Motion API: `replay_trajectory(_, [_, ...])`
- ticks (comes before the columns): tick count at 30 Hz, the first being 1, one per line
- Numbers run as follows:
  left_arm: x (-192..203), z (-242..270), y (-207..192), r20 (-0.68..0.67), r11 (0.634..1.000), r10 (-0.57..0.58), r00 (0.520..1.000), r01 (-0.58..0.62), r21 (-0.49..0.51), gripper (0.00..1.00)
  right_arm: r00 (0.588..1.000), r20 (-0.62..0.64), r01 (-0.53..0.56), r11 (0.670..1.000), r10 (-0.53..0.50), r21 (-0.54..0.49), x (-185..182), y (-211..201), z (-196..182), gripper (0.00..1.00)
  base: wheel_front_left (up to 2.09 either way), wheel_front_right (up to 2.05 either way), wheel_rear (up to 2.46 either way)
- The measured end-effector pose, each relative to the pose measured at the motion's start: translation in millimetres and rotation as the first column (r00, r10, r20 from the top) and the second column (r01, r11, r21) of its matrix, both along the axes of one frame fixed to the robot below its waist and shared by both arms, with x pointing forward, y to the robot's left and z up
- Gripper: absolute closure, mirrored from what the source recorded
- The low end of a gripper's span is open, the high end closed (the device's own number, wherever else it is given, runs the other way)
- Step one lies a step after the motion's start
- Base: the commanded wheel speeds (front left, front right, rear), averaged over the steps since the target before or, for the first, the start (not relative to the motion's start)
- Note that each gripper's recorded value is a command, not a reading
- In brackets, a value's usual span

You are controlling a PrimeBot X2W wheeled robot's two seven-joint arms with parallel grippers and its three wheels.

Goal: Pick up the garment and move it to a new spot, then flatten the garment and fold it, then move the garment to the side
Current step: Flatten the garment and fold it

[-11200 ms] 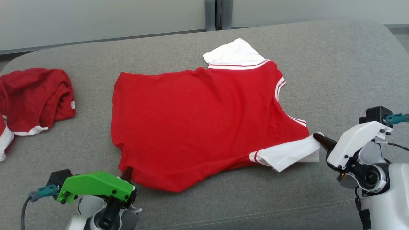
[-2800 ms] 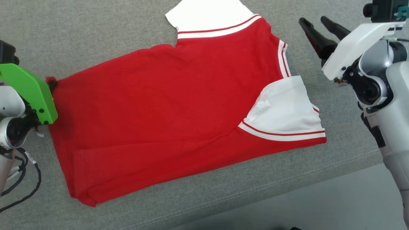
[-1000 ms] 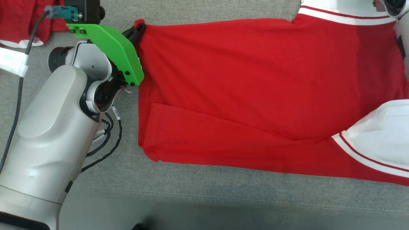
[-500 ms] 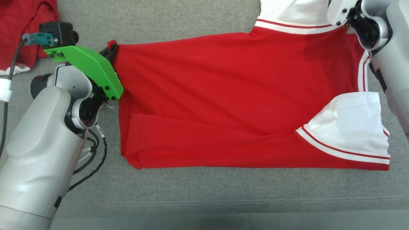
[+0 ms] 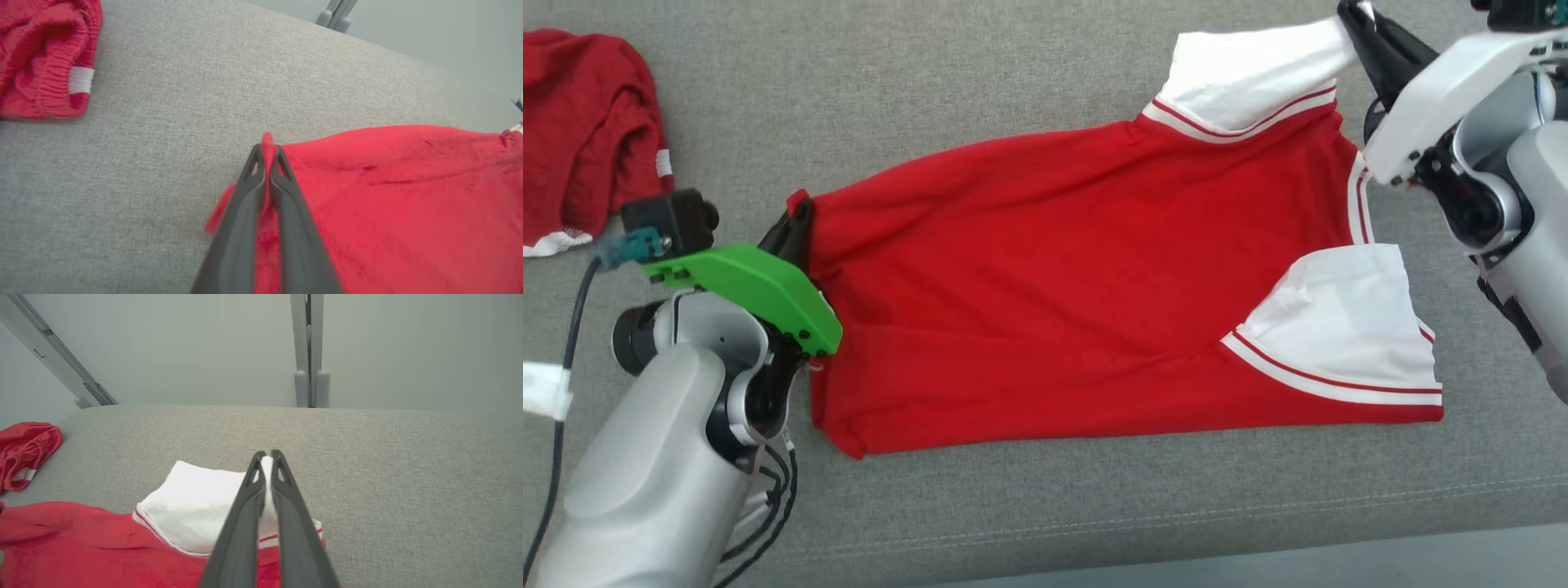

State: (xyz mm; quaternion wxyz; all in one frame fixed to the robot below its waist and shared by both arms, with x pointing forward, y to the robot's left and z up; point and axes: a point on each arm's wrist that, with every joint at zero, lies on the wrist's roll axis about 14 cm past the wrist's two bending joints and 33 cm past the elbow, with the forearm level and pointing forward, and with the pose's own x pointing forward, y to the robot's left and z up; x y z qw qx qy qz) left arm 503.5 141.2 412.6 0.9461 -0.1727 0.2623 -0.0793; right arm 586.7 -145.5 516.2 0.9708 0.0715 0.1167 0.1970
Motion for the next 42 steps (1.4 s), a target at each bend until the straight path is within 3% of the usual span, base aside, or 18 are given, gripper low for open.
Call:
replay_trajectory(13, [-42, 3, -3, 0.075, 0.988, 0.132, 0.988, -0.126, -0.086, 1.0, 0.999, -0.029, 0.017, 0.999, -0.016, 0.027, -57, -23, -26, 1.0, 0.0, 0.0, 0.0])
replay_trajectory(21, [-68, -7, -11, 0.067, 0.985, 0.144, 0.987, -0.136, -0.109, 1.0, 0.997, -0.065, 0.039, 0.998, -0.036, 0.047, -80, -27, -47, 1.0, 0.0, 0.0, 0.0])
replay_trajectory(22, [-71, -8, -11, 0.066, 0.984, 0.146, 0.987, -0.139, -0.11, 0.95, 0.997, -0.067, 0.04, 0.998, -0.037, 0.047, -82, -28, -49, 1.0, 0.0, 0.0, 0.0])
replay_trajectory(23, [-73, -8, -11, 0.066, 0.984, 0.15, 0.986, -0.142, -0.111, 0.78, 0.997, -0.068, 0.04, 0.998, -0.037, 0.047, -85, -28, -51, 1.0, 0.0, 0.0, 0.0])
replay_trajectory(24, [-76, -10, -11, 0.063, 0.983, 0.151, 0.986, -0.144, -0.11, 0.6, 0.997, -0.072, 0.04, 0.998, -0.037, 0.044, -87, -28, -52, 0.97, 0.0, 0.0, 0.0])
replay_trajectory(25, [-78, -11, -12, 0.058, 0.984, 0.149, 0.987, -0.142, -0.109, 0.25, 0.997, -0.072, 0.04, 0.998, -0.037, 0.043, -89, -29, -53, 0.68, 0.0, 0.0, 0.0])
replay_trajectory(26, [-81, -12, -12, 0.057, 0.984, 0.15, 0.987, -0.143, -0.111, 0.0, 0.996, -0.076, 0.042, 0.998, -0.039, 0.041, -92, -29, -55, 0.52, 0.0, 0.0, 0.0])
replay_trajectory(27, [-82, -12, -13, 0.056, 0.983, 0.151, 0.987, -0.144, -0.112, 0.0, 0.996, -0.077, 0.045, 0.998, -0.042, 0.04, -94, -30, -57, 0.27, 0.0, 0.0, 0.0])
replay_trajectory(28, [-84, -12, -13, 0.056, 0.983, 0.151, 0.987, -0.144, -0.113, 0.0, 0.996, -0.08, 0.044, 0.998, -0.041, 0.035, -97, -31, -59, 0.13, 0.0, 0.0, 0.0])
replay_trajectory(30, [-88, -12, -13, 0.057, 0.983, 0.155, 0.986, -0.148, -0.114, 0.0, 0.996, -0.084, 0.043, 0.999, -0.041, 0.028, -103, -32, -62, 0.0, 0.0, 0.0, 0.0])
replay_trajectory(42, [-128, -16, -8, 0.0, 0.983, 0.16, 0.987, -0.159, -0.093, 0.0, 0.988, -0.15, 0.018, 0.993, -0.036, -0.117, -151, -57, -92, 0.0, 0.0, 0.0, 0.0])
